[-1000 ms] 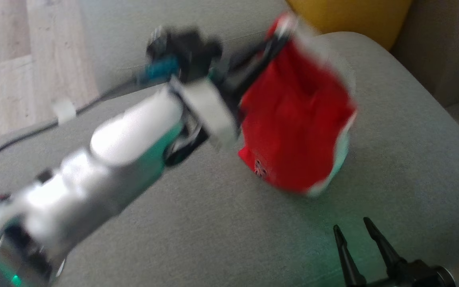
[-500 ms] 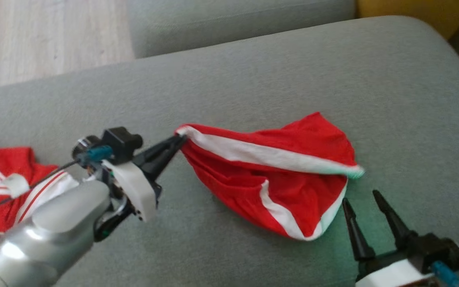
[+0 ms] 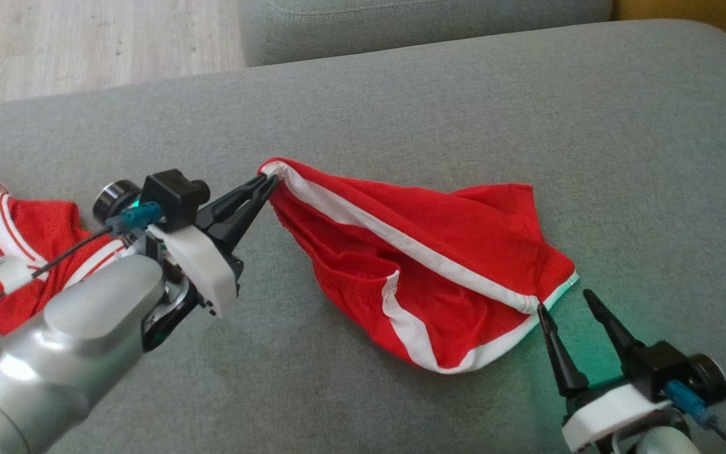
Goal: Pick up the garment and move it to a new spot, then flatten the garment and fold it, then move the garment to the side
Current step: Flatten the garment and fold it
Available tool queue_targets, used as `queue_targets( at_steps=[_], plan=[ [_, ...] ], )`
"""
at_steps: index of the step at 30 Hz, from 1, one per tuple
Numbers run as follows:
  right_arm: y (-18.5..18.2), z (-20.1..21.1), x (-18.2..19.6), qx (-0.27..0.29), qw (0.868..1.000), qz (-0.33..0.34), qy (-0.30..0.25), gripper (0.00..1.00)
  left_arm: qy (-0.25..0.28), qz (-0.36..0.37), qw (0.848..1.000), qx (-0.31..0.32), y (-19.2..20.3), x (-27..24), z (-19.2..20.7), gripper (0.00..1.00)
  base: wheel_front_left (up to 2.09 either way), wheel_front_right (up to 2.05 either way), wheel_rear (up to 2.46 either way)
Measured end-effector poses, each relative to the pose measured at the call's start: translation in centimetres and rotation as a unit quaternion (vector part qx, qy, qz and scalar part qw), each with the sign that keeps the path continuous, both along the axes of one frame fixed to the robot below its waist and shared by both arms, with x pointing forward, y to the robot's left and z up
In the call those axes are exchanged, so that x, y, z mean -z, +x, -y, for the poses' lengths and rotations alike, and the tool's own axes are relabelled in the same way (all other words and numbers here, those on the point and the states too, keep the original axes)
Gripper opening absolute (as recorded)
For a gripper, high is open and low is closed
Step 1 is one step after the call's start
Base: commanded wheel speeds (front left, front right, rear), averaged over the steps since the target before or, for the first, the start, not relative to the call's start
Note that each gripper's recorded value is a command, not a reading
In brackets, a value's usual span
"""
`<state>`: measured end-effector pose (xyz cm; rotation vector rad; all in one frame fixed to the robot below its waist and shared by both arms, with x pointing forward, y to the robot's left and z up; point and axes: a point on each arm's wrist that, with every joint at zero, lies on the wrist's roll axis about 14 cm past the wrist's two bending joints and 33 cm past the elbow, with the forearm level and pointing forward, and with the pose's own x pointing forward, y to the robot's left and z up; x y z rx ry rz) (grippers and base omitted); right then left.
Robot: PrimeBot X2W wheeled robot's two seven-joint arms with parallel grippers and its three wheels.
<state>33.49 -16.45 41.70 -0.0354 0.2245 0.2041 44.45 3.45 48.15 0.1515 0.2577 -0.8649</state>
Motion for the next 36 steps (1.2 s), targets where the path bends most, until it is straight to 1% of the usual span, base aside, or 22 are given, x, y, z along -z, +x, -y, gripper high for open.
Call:
queue_targets(
  at_steps=[5,13,15,17,18,19,21,25,28,32,34,36],
  plan=[
    [0.5,-1.6,1.0,-0.024,1.000,-0.017,0.007,1.00,-0.005,-0.002,1.000,-0.001,-0.2,0.0,0.2,0.00,0.00,0.00,0.00],
    [1.2,-2.1,2.8,-0.033,0.998,-0.048,0.007,1.00,-0.005,0.003,1.000,-0.006,0.2,-0.2,-0.1,0.00,0.00,0.00,0.00],
    [1.4,-2.4,3.1,-0.038,0.998,-0.054,0.007,0.96,-0.005,0.000,1.000,-0.007,0.3,0.0,-0.3,0.00,0.00,0.00,0.00],
    [1.6,-2.7,3.4,-0.042,0.997,-0.059,0.008,0.78,-0.005,-0.002,1.000,-0.009,0.4,0.1,-0.3,0.00,0.00,0.00,0.00],
    [1.6,-2.8,3.6,-0.043,0.997,-0.061,0.008,0.58,-0.005,-0.002,1.000,-0.009,0.4,0.1,-0.3,0.00,0.00,0.00,0.00],
    [1.7,-2.9,3.7,-0.045,0.997,-0.063,0.008,0.46,-0.006,-0.002,1.000,-0.009,0.5,0.1,-0.3,0.00,0.00,0.00,0.00],
    [1.7,-3.2,3.9,-0.049,0.997,-0.066,0.009,0.00,-0.006,-0.001,1.000,-0.010,0.5,0.1,-0.4,0.00,0.00,0.00,0.00],
    [1.9,-3.3,3.3,-0.052,0.997,-0.057,0.010,0.00,-0.003,0.000,1.000,-0.015,0.6,0.1,-0.6,0.00,0.00,0.00,0.00],
    [2.9,-3.0,1.3,-0.046,0.999,-0.022,0.014,0.00,-0.006,0.009,1.000,-0.015,0.7,-0.4,-0.7,0.00,0.00,0.00,0.00],
    [5.0,-1.5,-2.8,-0.024,0.998,0.045,0.020,0.00,0.003,0.035,0.999,-0.003,1.4,-1.3,-0.2,0.00,0.00,0.00,0.00],
    [6.9,-0.4,-5.6,-0.020,0.996,0.090,0.009,0.00,0.005,0.063,0.998,0.003,2.7,-2.7,0.2,0.00,0.00,0.00,0.00],
    [9.4,0.5,-8.9,-0.020,0.990,0.140,-0.007,0.00,0.007,0.100,0.995,0.003,4.7,-4.8,0.6,0.00,0.00,0.00,0.00]
  ],
)
